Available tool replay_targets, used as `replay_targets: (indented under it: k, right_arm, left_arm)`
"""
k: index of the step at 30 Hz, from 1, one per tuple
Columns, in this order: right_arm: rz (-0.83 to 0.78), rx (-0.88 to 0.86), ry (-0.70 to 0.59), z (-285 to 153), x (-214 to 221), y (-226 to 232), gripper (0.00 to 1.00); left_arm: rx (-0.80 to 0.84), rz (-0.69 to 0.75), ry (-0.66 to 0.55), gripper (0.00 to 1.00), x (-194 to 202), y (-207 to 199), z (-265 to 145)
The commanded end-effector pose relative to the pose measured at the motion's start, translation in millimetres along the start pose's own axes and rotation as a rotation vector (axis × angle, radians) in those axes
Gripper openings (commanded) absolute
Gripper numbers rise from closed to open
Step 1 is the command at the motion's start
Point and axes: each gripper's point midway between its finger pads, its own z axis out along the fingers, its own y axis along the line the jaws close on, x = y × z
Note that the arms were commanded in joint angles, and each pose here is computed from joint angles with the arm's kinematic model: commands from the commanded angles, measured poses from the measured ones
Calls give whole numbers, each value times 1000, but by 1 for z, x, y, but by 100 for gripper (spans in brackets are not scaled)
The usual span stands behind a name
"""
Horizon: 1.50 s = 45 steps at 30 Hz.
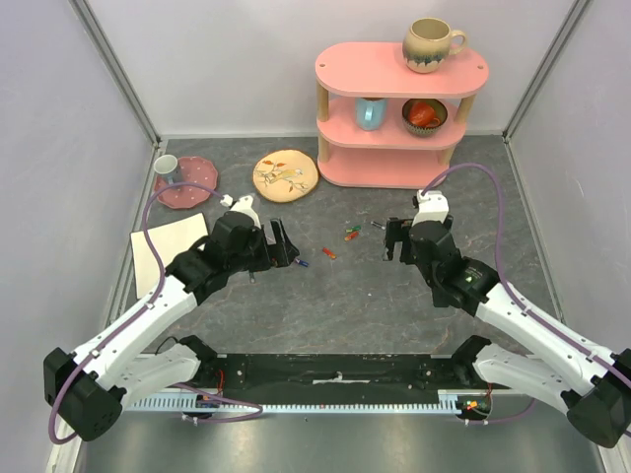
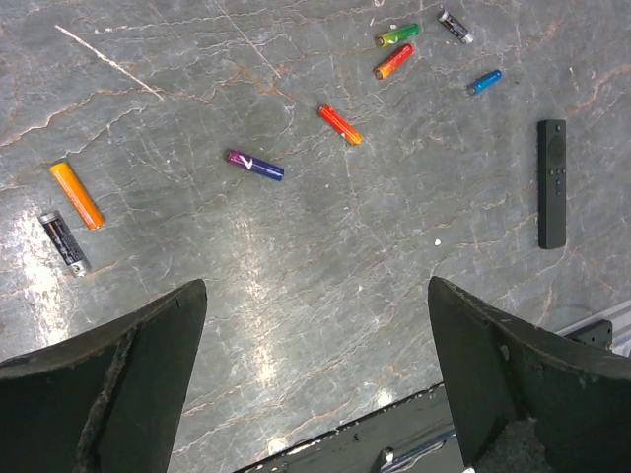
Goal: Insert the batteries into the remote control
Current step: Move the remote control to the center of the board.
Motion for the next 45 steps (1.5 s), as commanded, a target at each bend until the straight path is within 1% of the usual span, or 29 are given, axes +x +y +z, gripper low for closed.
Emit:
replay_targets:
  k: [1,4,6,7,9,10,11,13,15,16,17,18,22,25,36,40,45]
  right_arm:
    - [-57,35,-35,-8,-20,-8,98]
    - [-93,139,-3,-7,-9,-28,98]
    - [-128,178,29,-7,1,-37,98]
    - [-134,204,33,-7,1,-41,98]
    - [-170,238,86,-7,13,-49,98]
    - [-163,260,97,-7,13,-52,98]
    - [-181,286,139,-5,22,-57,98]
    - [-170,330,170,-1,30,-68,98]
    - [-131,329,191,2,38,-73,98]
    - [-106,339,198,6,43,-80,97]
    - [-83,311,227,9,50,-79,98]
    - [-52,344,244,11,53,-91,97]
    - [-19,385,369,25,81,-109,98]
    - [1,418,430,33,97,-116,98]
    - [99,418,519,46,127,-122,97]
    - [131,399,552,49,141,-120,94]
    - [159,384,574,52,152,-120,89]
  left_arm:
    - [57,52,-43,99,-16,-14,-12]
    - [23,56,-13,99,-10,-7,-7]
    - [14,40,1,99,-5,-5,-5]
    - [18,38,8,91,-1,-3,-4]
    - [54,30,13,88,4,-7,0]
    - [102,34,19,86,6,-14,-3]
    - [182,59,41,85,11,-27,-6]
    - [265,79,28,85,13,-38,-6]
    - [333,92,21,84,18,-46,-8]
    - [341,88,22,85,21,-46,-8]
    - [348,78,14,85,21,-47,-9]
    - [349,77,13,85,25,-44,-7]
    - [361,64,21,85,30,-44,-6]
    - [363,52,31,85,33,-44,-5]
    - [404,20,46,84,37,-50,0]
    - [403,15,49,84,38,-50,3]
    - [396,11,54,84,38,-51,5]
